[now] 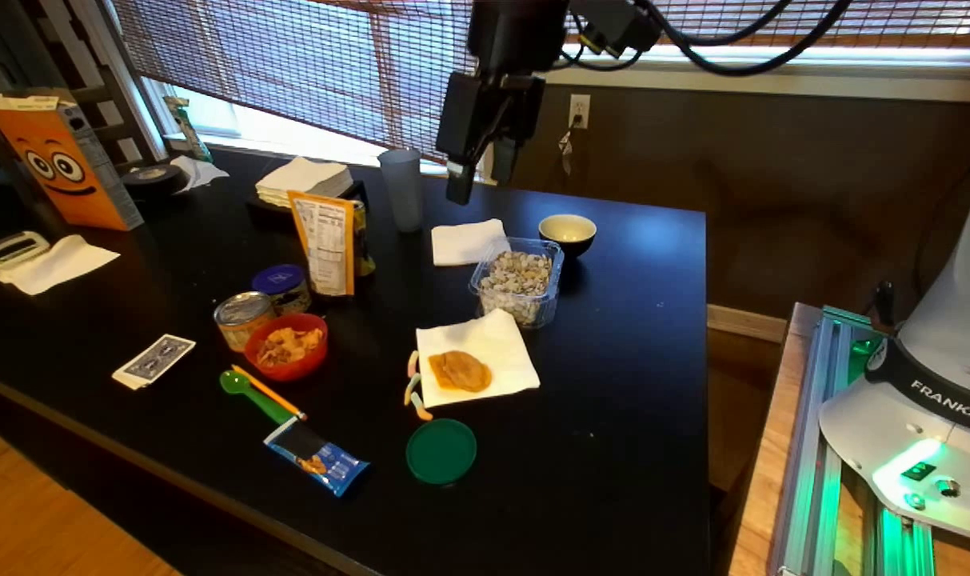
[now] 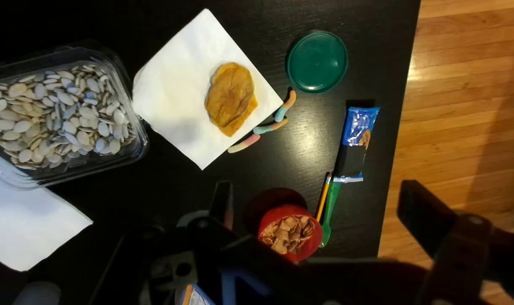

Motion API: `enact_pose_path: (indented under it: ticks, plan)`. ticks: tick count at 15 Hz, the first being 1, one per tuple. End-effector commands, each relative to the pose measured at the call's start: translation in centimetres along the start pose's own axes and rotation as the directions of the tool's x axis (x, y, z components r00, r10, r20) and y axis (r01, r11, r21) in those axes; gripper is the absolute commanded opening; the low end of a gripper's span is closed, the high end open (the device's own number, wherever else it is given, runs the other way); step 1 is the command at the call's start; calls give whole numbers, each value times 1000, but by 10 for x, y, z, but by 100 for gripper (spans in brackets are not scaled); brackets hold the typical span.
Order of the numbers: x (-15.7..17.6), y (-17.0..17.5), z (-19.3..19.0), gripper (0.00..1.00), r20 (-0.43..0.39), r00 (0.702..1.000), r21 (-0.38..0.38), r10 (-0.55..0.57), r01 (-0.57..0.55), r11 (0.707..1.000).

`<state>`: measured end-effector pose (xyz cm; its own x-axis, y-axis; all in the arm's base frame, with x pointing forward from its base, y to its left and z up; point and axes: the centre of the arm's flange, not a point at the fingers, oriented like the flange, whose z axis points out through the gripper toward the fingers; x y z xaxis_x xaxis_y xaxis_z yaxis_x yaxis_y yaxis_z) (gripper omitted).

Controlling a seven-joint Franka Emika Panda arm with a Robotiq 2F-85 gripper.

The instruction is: Pick up the spoon, get some of the objects from the plastic bowl and put them in the white bowl

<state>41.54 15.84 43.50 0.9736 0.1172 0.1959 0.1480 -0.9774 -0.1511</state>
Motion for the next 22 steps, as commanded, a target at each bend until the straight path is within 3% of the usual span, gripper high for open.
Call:
enact_pose_path:
  ticks: [1, 3, 4, 5, 8, 13, 15, 18, 22]
  plan:
    - [40, -39, 34, 100, -21, 997, 13, 77, -76, 997]
    - [47, -67, 46, 100, -48, 997, 27, 62, -61, 998]
    - [48, -76, 50, 100, -33, 999, 47, -9, 11, 999]
    - [29, -54, 40, 100, -35, 999, 25, 32, -31, 999]
    - [36, -75, 50, 100, -23, 1000, 41, -2, 3, 999]
    - [38, -74, 50, 100, -25, 1000, 42, -2, 3, 999]
    - [52, -79, 58, 100, -39, 997, -10, 63, -63, 998]
    - [70, -113, 82, 100, -16, 999, -89, 50, -51, 995]
    - [83, -159, 119, 100, 4, 996, -127, 93, -92, 988]
